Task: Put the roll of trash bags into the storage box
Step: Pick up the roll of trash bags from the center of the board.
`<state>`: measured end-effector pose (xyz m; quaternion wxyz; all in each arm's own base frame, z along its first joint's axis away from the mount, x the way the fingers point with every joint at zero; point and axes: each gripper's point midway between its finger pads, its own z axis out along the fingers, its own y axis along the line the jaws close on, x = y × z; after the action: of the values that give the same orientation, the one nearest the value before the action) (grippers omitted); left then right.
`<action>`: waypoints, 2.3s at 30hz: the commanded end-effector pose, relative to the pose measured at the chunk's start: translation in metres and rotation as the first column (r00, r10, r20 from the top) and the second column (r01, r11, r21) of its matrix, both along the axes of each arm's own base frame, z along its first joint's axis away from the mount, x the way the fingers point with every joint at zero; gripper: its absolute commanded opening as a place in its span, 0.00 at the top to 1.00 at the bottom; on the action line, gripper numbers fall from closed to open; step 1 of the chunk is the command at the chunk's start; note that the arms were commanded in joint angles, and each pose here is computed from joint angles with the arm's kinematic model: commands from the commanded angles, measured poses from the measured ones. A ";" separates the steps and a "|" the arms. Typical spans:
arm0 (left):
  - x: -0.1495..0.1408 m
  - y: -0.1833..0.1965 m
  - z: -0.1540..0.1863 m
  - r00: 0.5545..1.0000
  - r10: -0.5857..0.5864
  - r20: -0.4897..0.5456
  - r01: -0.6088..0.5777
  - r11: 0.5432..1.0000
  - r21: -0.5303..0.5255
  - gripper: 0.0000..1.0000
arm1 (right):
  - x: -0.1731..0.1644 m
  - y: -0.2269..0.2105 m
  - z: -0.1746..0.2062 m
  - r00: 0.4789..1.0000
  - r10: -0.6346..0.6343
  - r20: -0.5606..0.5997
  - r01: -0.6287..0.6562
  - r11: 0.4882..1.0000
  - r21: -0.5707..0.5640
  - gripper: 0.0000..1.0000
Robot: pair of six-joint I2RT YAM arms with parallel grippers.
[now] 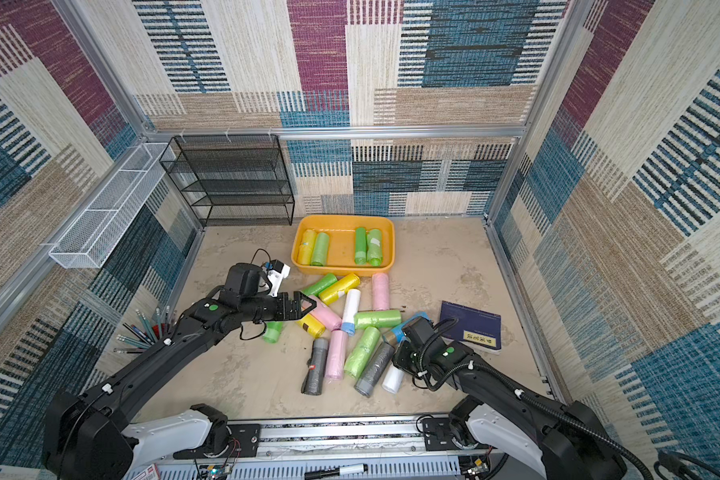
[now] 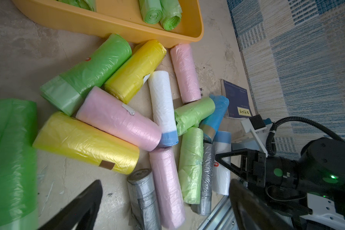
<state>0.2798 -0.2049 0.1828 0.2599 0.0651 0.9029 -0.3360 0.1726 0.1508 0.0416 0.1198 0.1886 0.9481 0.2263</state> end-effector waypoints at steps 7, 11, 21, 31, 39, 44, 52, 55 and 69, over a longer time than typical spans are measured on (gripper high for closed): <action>0.002 0.000 0.002 1.000 -0.009 0.027 0.009 1.000 0.007 0.01 | 0.018 0.018 0.022 0.997 -0.003 0.078 -0.004 0.996 0.091 0.66; 0.002 0.000 0.002 1.000 -0.010 0.025 0.009 1.000 0.007 0.01 | 0.021 0.024 0.030 0.995 -0.007 0.097 -0.006 0.991 0.132 0.67; 0.001 -0.002 0.002 1.000 -0.013 0.023 0.014 1.000 -0.010 0.01 | 0.032 0.033 0.046 0.990 -0.023 0.140 -0.003 0.983 0.185 0.68; 0.000 -0.002 0.004 0.999 -0.014 0.029 0.015 1.000 -0.019 0.01 | 0.051 0.048 0.058 0.982 -0.016 0.188 -0.025 0.977 0.213 0.69; -0.001 0.000 0.004 0.999 -0.009 0.037 0.009 1.000 -0.010 0.01 | 0.070 0.057 0.073 0.972 -0.015 0.235 -0.034 0.978 0.205 0.70; -0.001 0.001 0.006 0.999 -0.005 0.045 0.006 1.000 -0.005 0.01 | 0.081 0.069 0.077 0.968 0.018 0.248 -0.071 0.976 0.205 0.73; 0.000 0.004 0.003 0.999 0.006 0.051 -0.007 1.000 0.018 0.01 | 0.105 0.088 0.078 0.961 0.084 0.262 -0.129 0.979 0.160 0.74; 0.000 0.005 0.003 0.998 0.007 0.056 -0.008 0.999 0.033 0.01 | 0.119 0.097 0.081 0.954 0.118 0.276 -0.158 0.979 0.128 0.74; -0.003 0.005 0.008 0.997 0.001 0.079 -0.006 0.997 0.072 0.02 | 0.179 0.132 0.088 0.930 0.222 0.292 -0.248 0.967 0.054 0.79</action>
<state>0.2743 -0.2017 0.1868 0.2817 0.0776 0.9044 -0.3109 0.3384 0.2794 0.1223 0.2026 0.0641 0.9271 0.3087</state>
